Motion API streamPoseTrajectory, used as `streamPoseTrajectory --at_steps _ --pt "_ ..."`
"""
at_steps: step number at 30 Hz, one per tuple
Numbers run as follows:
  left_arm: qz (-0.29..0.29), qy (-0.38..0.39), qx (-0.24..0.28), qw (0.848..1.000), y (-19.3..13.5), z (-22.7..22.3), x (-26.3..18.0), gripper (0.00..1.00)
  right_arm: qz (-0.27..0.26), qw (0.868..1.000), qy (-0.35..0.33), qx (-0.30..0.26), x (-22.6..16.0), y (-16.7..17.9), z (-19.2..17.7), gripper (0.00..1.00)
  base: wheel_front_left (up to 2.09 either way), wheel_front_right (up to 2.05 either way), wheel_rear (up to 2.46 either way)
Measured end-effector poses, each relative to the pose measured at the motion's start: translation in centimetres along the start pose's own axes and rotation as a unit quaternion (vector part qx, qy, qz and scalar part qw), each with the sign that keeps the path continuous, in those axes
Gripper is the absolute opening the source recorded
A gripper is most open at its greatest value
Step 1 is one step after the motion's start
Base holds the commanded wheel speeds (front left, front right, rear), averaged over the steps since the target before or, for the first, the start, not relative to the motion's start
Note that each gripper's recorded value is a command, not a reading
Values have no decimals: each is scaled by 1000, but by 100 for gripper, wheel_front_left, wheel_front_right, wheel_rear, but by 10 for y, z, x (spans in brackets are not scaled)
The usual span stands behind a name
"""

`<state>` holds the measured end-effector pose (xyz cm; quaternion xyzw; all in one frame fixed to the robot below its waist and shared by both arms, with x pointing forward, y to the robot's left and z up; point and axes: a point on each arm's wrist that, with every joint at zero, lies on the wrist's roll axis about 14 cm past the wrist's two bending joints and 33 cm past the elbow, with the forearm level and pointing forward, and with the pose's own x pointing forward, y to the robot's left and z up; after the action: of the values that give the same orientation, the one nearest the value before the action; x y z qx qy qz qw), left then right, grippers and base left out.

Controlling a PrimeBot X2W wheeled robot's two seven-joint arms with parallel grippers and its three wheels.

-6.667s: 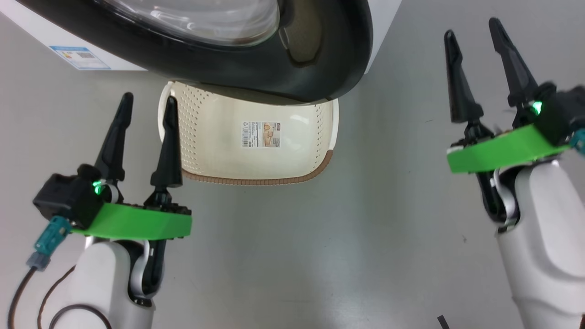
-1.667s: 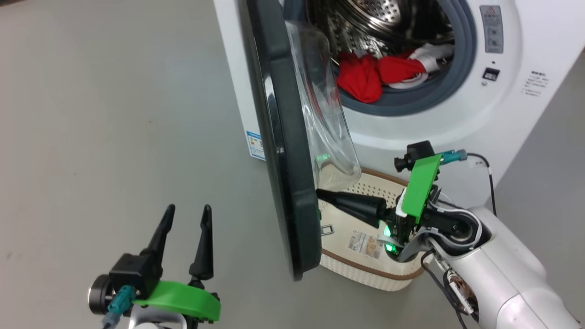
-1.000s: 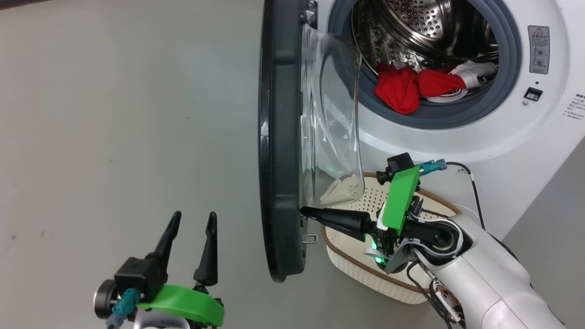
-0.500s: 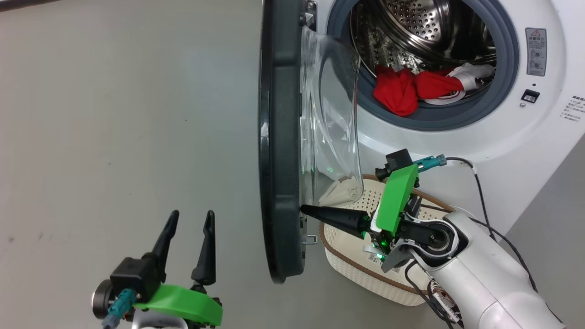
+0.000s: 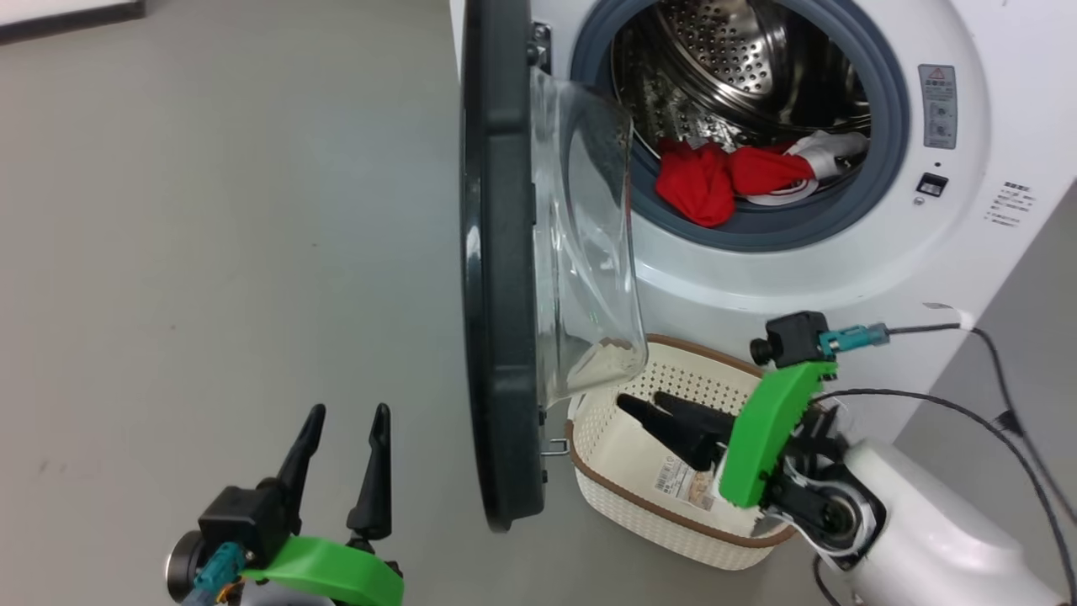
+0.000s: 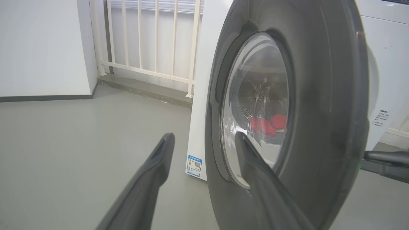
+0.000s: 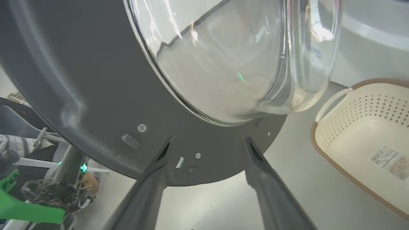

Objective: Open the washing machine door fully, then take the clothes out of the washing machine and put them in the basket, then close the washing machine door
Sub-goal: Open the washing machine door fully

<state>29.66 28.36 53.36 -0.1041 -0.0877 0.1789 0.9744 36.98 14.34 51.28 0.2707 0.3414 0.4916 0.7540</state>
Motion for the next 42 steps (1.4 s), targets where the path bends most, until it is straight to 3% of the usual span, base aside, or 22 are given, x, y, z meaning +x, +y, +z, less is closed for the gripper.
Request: streamPoseTrajectory --at_steps 8,15,24,30,42 --pt "-14 3 0 1000 -7 -2 4 100 -87 981 -69 -159 -25 -46 14 100 0 0 0" --pt "-16 2 -3 1000 -8 -3 -1 100 -135 945 -140 -262 -42 -67 34 100 0 0 0" --pt "-21 4 -8 1000 -11 -4 -4 100 -197 914 -229 -270 -66 -86 51 100 0 0 0" --pt "-23 2 -7 1000 -14 -3 -2 100 -221 871 -301 -318 -97 -73 73 100 0 0 0" --pt "-23 -1 -2 1000 -14 -2 -4 100 -237 861 -320 -317 -122 -73 55 100 0 0 0"
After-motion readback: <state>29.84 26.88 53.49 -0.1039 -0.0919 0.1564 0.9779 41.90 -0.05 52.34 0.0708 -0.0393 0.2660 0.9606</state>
